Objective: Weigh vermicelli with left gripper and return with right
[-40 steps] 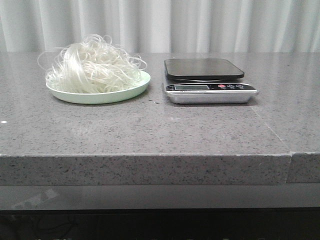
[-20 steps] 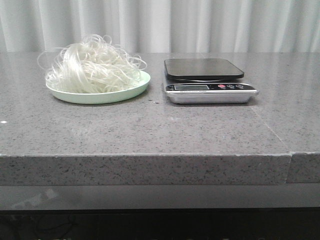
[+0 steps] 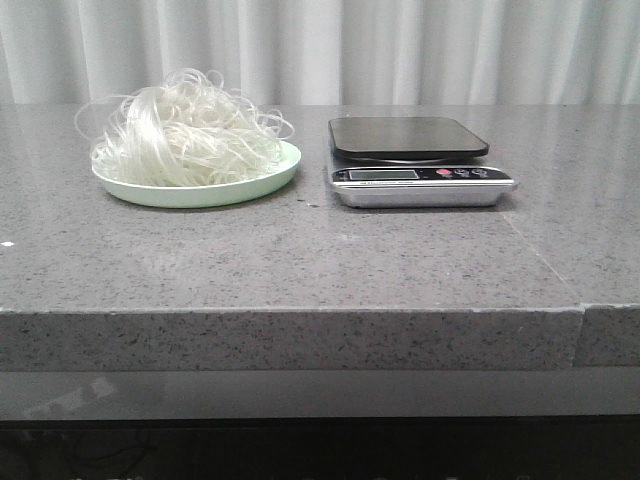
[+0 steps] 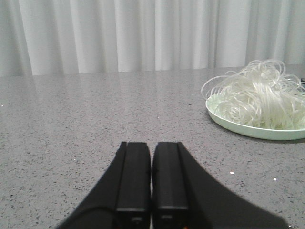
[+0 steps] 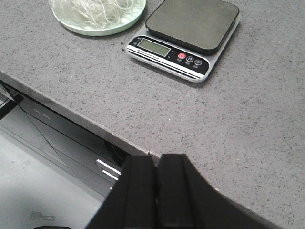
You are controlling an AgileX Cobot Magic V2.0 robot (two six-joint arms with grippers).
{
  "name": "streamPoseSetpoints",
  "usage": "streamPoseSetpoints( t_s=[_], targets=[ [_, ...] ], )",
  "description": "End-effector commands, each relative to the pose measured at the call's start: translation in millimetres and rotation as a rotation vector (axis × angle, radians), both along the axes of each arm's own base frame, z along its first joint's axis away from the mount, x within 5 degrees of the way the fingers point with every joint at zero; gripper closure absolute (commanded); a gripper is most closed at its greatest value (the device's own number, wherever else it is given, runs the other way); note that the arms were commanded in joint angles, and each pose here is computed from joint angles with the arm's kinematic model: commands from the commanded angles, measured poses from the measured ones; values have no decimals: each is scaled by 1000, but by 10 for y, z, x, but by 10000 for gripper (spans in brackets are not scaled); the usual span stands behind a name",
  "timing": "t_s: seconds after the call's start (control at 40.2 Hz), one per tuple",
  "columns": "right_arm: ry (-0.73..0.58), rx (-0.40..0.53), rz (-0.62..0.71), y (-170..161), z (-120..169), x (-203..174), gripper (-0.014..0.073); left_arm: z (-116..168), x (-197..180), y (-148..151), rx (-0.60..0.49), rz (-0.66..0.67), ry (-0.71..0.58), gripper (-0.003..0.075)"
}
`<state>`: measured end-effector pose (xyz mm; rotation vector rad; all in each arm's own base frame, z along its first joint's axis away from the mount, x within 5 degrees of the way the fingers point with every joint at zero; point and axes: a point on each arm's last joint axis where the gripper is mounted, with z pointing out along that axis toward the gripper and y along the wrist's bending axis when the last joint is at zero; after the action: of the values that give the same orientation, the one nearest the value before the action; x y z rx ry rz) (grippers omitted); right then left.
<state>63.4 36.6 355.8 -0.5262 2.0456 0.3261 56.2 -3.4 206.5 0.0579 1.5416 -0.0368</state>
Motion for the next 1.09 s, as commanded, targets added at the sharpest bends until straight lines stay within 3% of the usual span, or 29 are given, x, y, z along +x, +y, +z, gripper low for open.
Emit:
streamPoseSetpoints(
  t_s=[0.0, 0.323, 0.423, 0.696, 0.87, 1.069],
  targets=[
    [-75, 33, -9, 1, 121, 23, 437, -41, -4, -2, -13, -6, -65, 565],
    [-81, 36, -9, -4, 90, 15, 437, -41, -4, -2, -13, -6, -65, 565],
    [-122, 56, -70, -64, -23, -8, 437, -41, -4, -2, -13, -6, -65, 565],
    [-415, 151, -330, -262, -703, -95, 437, -41, -4, -2, -13, -6, -65, 565],
    [-521, 179, -431, -319, -1178, -94, 437, -41, -4, -2, -13, -6, -65, 565],
    [-578, 196, -508, -362, -1508, -82, 437, -41, -4, -2, -13, -6, -65, 565]
  ],
)
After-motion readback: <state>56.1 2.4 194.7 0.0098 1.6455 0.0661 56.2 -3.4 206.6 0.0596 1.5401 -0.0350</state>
